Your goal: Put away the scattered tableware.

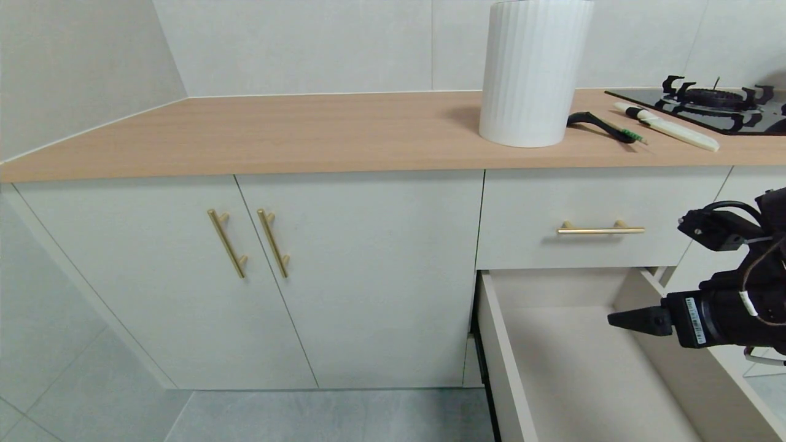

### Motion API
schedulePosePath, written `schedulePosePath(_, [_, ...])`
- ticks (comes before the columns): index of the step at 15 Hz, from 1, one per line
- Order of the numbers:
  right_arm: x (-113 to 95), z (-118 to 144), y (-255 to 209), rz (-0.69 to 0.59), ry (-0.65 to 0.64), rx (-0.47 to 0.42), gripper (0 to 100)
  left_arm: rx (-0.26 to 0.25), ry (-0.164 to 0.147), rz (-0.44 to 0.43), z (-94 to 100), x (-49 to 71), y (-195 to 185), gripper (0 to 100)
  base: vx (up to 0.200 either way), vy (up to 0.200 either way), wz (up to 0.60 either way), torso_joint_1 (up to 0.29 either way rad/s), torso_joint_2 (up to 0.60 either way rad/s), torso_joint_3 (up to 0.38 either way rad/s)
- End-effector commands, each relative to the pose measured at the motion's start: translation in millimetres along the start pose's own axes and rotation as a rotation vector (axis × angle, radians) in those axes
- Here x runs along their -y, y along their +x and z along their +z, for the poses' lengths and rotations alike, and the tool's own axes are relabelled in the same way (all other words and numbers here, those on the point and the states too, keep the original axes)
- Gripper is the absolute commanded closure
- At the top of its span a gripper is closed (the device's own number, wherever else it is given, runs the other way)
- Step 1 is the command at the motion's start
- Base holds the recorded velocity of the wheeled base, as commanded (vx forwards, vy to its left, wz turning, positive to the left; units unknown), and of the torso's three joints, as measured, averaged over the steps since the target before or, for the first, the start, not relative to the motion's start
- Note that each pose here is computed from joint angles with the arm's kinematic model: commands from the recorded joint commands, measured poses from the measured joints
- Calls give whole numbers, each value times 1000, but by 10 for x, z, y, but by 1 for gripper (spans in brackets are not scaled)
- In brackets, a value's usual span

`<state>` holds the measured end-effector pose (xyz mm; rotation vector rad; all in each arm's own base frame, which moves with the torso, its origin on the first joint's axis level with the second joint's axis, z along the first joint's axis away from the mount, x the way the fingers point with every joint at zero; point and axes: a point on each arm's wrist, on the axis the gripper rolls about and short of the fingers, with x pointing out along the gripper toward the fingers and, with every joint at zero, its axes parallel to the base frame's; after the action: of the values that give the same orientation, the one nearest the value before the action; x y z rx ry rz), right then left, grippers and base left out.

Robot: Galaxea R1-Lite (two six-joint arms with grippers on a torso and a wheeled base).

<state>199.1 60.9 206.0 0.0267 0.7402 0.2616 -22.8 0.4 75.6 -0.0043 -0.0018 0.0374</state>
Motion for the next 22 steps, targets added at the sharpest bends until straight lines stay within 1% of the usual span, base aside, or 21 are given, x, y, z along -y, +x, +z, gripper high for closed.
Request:
schedulePosePath(1, [7, -60, -86, 5, -1, 50, 0, 0, 0, 1, 0, 0, 0, 0, 0, 0, 0, 0, 0, 0])
schedulePosePath(3, [5, -50, -123, 7, -2, 78, 0, 0, 0, 1, 0, 0, 0, 0, 0, 0, 0, 0, 0, 0])
schedulePosePath(6, [5, -54, -146, 8, -6, 87, 0, 0, 0, 1, 0, 0, 0, 0, 0, 0, 0, 0, 0, 0])
schedulePosePath(10, [5, -54, -146, 8, -6, 87, 0, 0, 0, 1, 0, 0, 0, 0, 0, 0, 0, 68, -226, -256])
schedulePosePath(22, [6, -58, -131, 8, -5, 81, 0, 0, 0, 1, 0, 0, 0, 0, 0, 0, 0, 165, -498, -298])
